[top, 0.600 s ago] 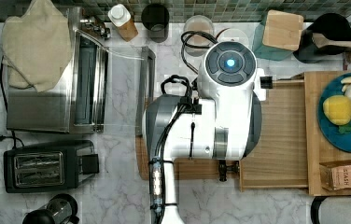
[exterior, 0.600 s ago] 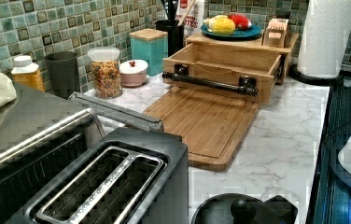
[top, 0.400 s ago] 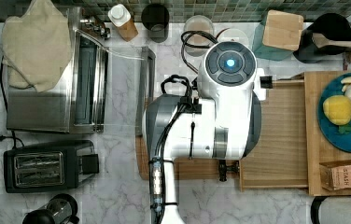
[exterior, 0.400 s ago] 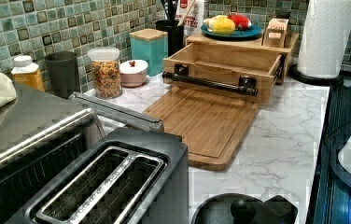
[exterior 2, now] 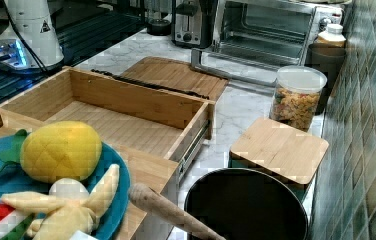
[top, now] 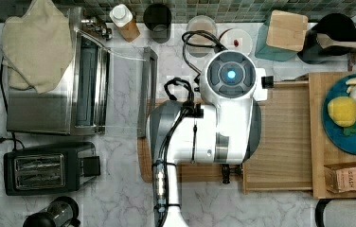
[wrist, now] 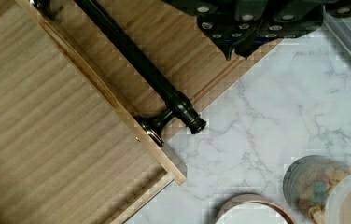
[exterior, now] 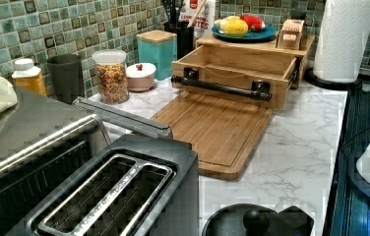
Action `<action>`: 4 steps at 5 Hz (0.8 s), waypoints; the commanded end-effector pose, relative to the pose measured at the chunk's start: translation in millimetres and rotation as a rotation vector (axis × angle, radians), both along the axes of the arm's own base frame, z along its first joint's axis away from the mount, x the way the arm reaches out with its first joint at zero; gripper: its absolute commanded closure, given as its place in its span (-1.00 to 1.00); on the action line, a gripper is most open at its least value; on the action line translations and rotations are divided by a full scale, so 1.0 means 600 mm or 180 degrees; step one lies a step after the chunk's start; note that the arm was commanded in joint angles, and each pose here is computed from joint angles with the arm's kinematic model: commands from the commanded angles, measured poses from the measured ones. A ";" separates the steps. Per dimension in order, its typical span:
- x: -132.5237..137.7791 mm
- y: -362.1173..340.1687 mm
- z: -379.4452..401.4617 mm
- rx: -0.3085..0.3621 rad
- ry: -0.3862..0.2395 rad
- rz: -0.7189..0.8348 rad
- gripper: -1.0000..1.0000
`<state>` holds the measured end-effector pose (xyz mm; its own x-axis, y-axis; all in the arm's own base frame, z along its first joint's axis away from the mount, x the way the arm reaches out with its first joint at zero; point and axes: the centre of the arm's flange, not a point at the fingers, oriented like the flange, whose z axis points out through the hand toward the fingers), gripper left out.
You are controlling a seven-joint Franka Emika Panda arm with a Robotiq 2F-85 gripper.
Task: Close the drawer.
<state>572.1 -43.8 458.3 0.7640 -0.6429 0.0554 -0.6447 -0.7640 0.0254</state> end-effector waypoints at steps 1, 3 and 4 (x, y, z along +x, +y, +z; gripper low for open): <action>-0.065 0.071 -0.089 0.0120 0.0006 0.1245 1.00; -0.056 0.070 -0.192 0.0046 0.0143 0.1932 1.00; -0.056 0.068 -0.241 -0.0026 0.0153 0.2020 1.00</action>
<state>535.9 -26.1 324.2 0.9802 -0.1978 -0.0038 -0.1976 -0.9798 0.0320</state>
